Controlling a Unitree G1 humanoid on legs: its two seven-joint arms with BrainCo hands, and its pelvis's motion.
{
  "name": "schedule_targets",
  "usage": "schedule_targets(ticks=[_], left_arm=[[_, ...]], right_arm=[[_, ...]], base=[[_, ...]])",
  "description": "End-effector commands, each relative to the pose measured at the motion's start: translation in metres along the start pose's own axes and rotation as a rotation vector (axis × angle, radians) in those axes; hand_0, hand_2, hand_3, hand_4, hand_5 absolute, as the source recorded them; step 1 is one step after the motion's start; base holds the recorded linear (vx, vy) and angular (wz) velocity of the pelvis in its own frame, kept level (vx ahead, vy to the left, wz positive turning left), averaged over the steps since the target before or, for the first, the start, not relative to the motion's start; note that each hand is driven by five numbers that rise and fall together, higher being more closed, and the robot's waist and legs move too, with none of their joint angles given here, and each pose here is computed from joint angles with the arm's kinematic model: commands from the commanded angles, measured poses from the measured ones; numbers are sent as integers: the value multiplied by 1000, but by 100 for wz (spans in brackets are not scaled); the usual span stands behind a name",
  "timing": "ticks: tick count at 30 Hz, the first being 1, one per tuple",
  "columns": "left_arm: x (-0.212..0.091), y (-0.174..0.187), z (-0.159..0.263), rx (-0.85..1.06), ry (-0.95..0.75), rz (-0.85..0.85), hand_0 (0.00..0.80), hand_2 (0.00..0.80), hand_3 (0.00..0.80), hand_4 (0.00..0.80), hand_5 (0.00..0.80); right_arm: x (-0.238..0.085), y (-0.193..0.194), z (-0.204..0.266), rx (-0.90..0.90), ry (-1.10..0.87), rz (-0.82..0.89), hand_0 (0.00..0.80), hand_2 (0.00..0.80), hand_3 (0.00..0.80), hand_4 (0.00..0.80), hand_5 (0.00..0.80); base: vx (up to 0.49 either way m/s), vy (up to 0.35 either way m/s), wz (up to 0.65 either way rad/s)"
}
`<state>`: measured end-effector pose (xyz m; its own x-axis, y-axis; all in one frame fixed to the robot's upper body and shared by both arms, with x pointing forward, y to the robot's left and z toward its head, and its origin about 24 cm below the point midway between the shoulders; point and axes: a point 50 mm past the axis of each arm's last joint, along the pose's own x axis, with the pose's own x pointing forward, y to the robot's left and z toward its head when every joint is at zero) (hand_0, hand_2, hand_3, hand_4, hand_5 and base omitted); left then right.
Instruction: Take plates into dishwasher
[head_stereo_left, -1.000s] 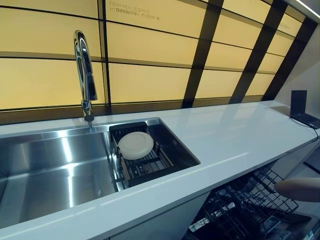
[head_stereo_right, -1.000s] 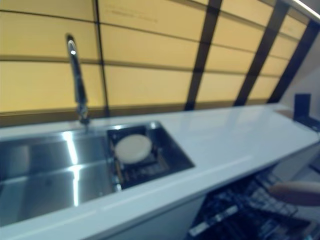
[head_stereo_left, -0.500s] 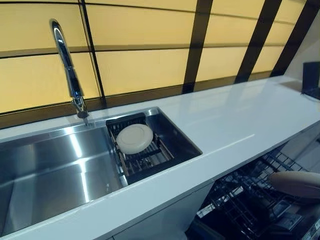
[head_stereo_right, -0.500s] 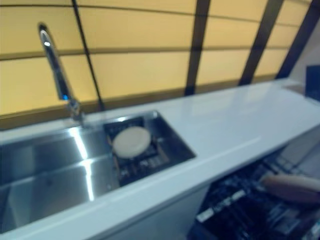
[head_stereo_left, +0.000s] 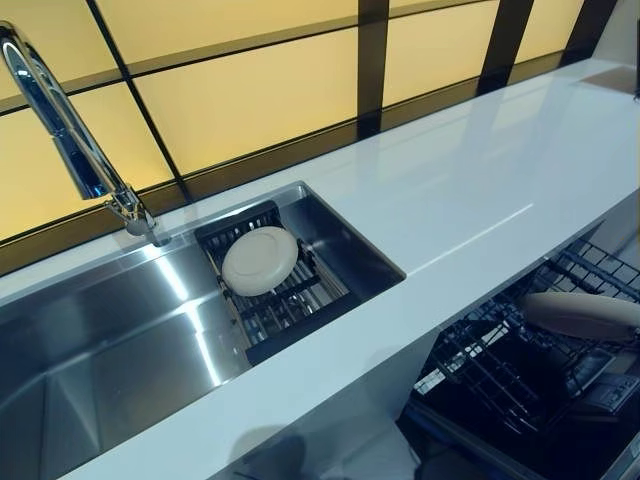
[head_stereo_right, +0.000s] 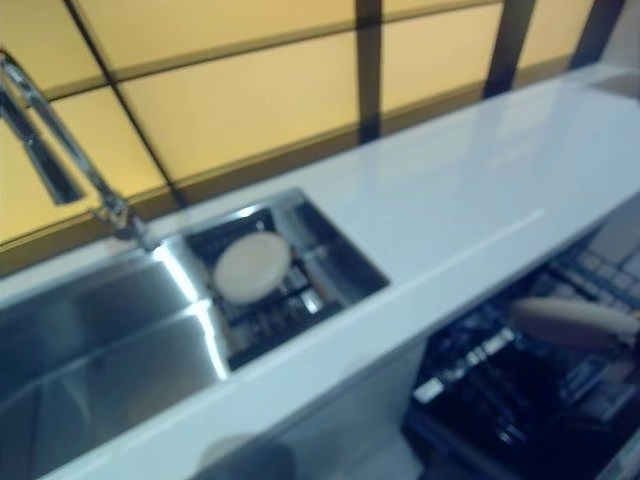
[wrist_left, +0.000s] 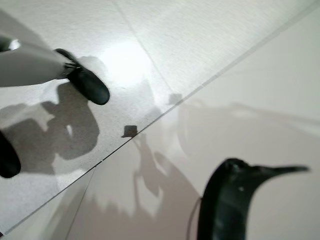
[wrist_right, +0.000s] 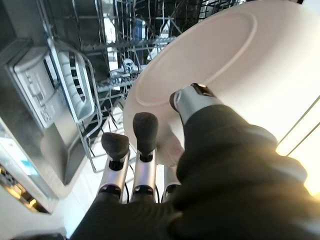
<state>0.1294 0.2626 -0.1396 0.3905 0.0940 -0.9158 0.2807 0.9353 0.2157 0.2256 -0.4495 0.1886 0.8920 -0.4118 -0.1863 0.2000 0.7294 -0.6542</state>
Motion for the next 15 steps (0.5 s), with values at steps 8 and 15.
schedule_targets(ticks=[8,15], left_arm=[[0,10,10,-49,-39,18,0,0,0,0,0],[2,6,15,-53,-55,10,0,0,0,0,0]], right_arm=[[7,10,25,107,-114,25,800,800,800,800,800],[10,34,14,218,-88,87,800,800,800,800,800]], base=[[-9,9,-2],[-1,1,-2]])
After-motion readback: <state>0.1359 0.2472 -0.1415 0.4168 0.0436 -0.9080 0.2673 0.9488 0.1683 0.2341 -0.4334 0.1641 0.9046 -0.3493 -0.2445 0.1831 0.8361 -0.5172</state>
